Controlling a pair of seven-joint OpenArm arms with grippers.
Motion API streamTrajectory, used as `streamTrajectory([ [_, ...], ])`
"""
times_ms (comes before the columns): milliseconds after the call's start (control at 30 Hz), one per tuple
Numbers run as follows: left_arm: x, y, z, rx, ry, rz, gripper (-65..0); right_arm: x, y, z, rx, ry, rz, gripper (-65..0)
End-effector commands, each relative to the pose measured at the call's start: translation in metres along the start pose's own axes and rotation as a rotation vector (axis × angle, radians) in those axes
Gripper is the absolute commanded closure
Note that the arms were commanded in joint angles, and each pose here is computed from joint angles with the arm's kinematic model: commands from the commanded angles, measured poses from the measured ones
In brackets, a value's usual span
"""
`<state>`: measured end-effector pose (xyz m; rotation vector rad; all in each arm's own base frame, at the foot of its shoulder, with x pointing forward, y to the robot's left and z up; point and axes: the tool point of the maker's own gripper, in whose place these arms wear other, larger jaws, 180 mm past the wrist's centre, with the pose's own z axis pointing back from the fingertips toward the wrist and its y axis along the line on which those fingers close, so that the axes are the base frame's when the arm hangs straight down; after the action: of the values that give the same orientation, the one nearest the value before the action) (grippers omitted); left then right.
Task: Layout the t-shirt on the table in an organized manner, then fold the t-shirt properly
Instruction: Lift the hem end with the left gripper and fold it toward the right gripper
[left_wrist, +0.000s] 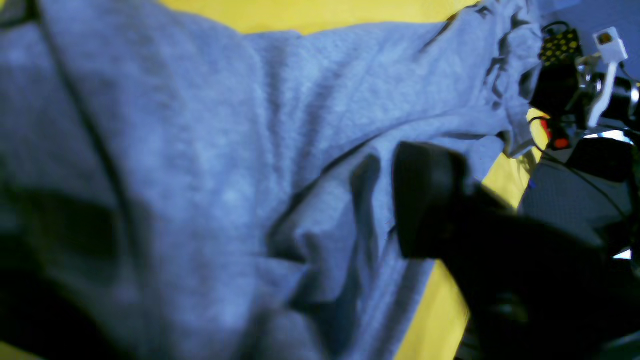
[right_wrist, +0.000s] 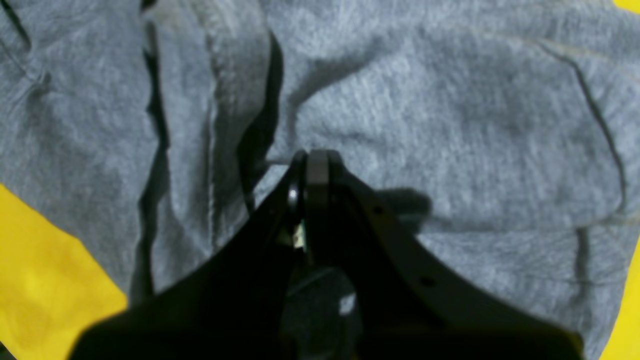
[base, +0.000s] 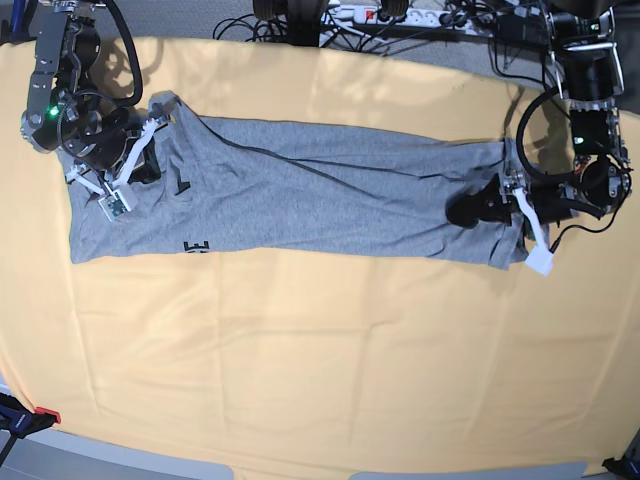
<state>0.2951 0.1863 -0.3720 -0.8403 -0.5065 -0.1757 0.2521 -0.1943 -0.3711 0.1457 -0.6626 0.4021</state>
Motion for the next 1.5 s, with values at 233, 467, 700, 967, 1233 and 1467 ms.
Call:
streamTrajectory([
  [233,0.009,0.027,0.040,0.141,0.074,-0.028,0.0,0.013,-0.005,0.005,-0.010,-0.045,0.017,0.0],
  [467,0.030,0.034,0.066,0.177,-0.016,-0.027,-2.7,0.013,-0.005,0.005,-0.010,-0.045,0.016,0.0],
  [700,0.041,0.022,0.065,0.110,-0.076,-0.033,-18.0,0.026,0.000,0.008,0.006,-0.101,0.058,0.0],
  [967,0.041,0.022,0.065,0.110,-0.074,-0.039,-2.1,0.068,-0.020,0.016,-0.086,-0.200,0.069,0.0],
  [1233,0.049,0.013,0.066,0.060,-0.117,-0.038,-7.1,0.016,-0.033,-0.015,-0.069,-0.056,-0.051,0.0],
  [1467,0.065,-0.008,0.068,-0.053,-0.209,-0.037,0.0,-0.011,-0.030,-0.027,-0.027,0.021,-0.080,0.0],
])
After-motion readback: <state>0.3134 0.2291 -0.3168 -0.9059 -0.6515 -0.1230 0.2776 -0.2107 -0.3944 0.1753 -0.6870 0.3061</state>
